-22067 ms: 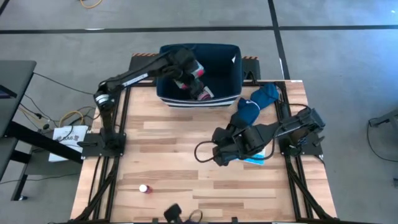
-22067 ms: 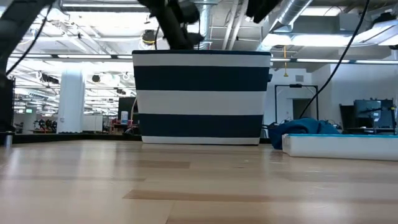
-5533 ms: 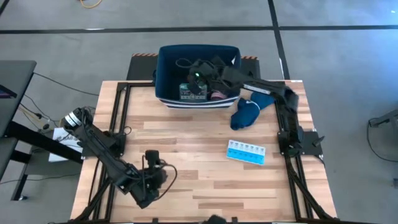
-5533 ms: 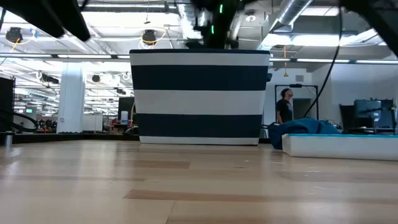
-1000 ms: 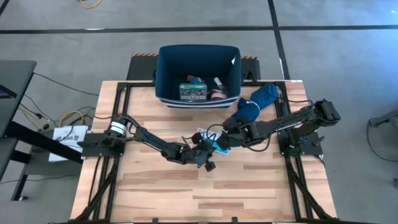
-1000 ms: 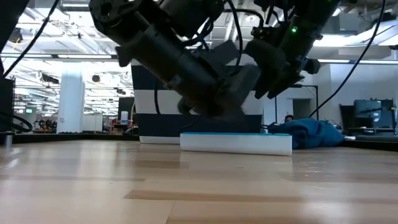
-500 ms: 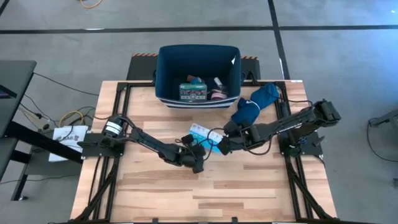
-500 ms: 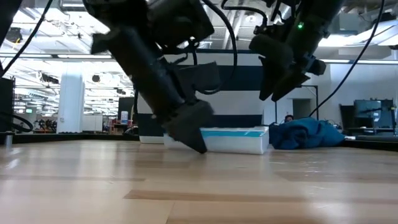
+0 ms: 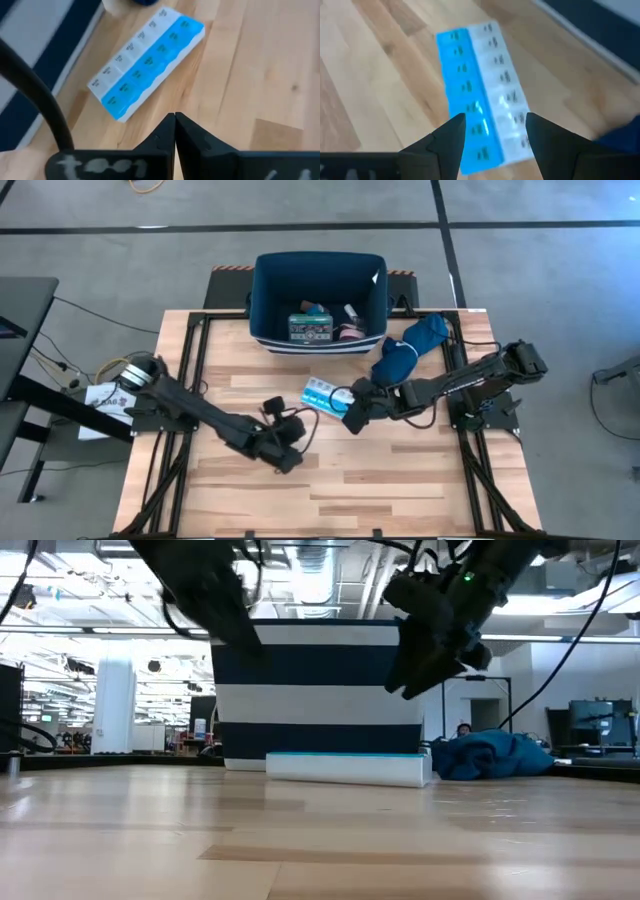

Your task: Pick & place medical supplies in basket/bin

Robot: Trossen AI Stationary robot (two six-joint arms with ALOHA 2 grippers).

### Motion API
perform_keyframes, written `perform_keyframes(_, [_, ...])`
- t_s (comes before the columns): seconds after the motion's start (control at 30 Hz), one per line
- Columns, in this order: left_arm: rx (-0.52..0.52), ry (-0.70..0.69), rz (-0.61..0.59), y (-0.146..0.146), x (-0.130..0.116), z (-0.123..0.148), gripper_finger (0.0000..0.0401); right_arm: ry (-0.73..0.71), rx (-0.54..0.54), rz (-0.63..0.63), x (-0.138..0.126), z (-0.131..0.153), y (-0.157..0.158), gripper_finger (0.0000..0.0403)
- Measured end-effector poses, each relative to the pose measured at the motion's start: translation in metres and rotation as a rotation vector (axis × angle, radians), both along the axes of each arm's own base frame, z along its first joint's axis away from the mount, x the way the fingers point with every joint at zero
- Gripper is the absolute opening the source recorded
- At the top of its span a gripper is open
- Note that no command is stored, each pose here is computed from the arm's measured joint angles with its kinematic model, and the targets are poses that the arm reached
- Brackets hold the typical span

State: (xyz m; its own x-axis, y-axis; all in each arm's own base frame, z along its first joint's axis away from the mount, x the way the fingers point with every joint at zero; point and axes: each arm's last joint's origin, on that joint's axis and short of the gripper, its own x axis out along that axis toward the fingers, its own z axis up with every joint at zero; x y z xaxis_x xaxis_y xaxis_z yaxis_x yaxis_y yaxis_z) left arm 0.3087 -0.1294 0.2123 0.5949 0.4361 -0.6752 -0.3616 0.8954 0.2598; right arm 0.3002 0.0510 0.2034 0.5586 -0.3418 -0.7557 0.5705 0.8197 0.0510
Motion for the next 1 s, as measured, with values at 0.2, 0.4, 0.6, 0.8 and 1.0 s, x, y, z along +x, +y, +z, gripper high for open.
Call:
perform_keyframes(0.2, [-0.017, -0.113, -0.020, -0.013, -0.030, 0.039, 0.0000, -0.015, -0.004, -0.040, 0.004, 0.000, -0.015, 0.0195])
perform_keyframes(0.4, [0.013, -0.166, -0.042, -0.022, -0.059, 0.060, 0.0000, -0.022, 0.013, -0.023, 0.021, -0.020, -0.013, 0.0186])
perform_keyframes(0.6, [0.034, -0.175, 0.028, -0.024, -0.080, 0.062, 0.0000, 0.077, -0.058, -0.085, 0.024, -0.041, -0.020, 0.0173])
perform_keyframes(0.8, [0.030, -0.174, 0.060, -0.028, -0.091, 0.059, 0.0000, 0.056, -0.048, -0.132, 0.024, -0.038, -0.025, 0.0150])
perform_keyframes(1.0, [0.049, -0.202, 0.044, -0.035, -0.098, 0.060, 0.0000, 0.074, -0.028, -0.155, 0.026, -0.047, -0.025, 0.0118])
